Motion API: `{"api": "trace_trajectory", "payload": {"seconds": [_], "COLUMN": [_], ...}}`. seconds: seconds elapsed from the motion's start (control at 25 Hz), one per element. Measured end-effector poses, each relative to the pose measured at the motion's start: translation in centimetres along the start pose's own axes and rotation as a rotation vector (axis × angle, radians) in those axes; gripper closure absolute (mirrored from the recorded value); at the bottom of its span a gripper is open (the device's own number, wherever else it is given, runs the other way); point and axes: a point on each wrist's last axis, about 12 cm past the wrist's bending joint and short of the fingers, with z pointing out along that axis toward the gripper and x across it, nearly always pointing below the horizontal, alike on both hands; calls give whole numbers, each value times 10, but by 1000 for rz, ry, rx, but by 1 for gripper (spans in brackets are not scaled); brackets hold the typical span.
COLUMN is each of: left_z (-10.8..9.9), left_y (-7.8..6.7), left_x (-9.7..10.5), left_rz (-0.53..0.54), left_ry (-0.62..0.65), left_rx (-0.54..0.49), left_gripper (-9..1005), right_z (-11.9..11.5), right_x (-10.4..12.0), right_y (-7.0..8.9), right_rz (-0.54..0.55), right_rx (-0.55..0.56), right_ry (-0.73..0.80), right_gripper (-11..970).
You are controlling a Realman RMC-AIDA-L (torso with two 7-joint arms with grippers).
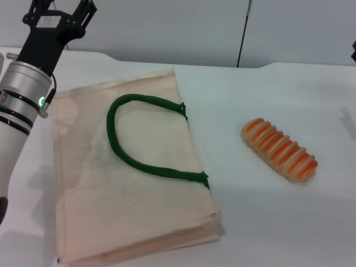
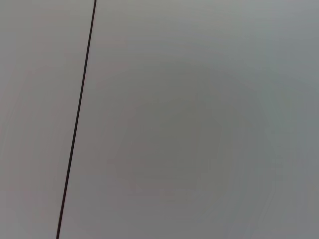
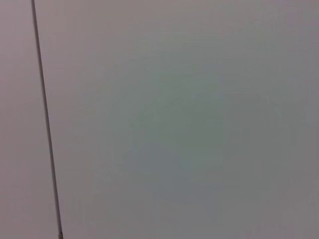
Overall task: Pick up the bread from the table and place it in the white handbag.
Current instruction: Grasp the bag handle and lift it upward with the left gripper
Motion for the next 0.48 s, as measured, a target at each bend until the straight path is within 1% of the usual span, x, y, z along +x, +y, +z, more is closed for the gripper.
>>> {"api": "trace_trajectory", "payload": {"seconds": [0.48], "left_z": [0], "left_y": [0], "left_x": [1], "left_rz": [2], "left_ry": [9], "left_rx": [2], "left_gripper": [165], "right_z": [-1], "right_x": [1], "right_y": [-1], "right_rz": [4], "right_rx": [2], "right_ry": [2], "right_gripper": [72]}}
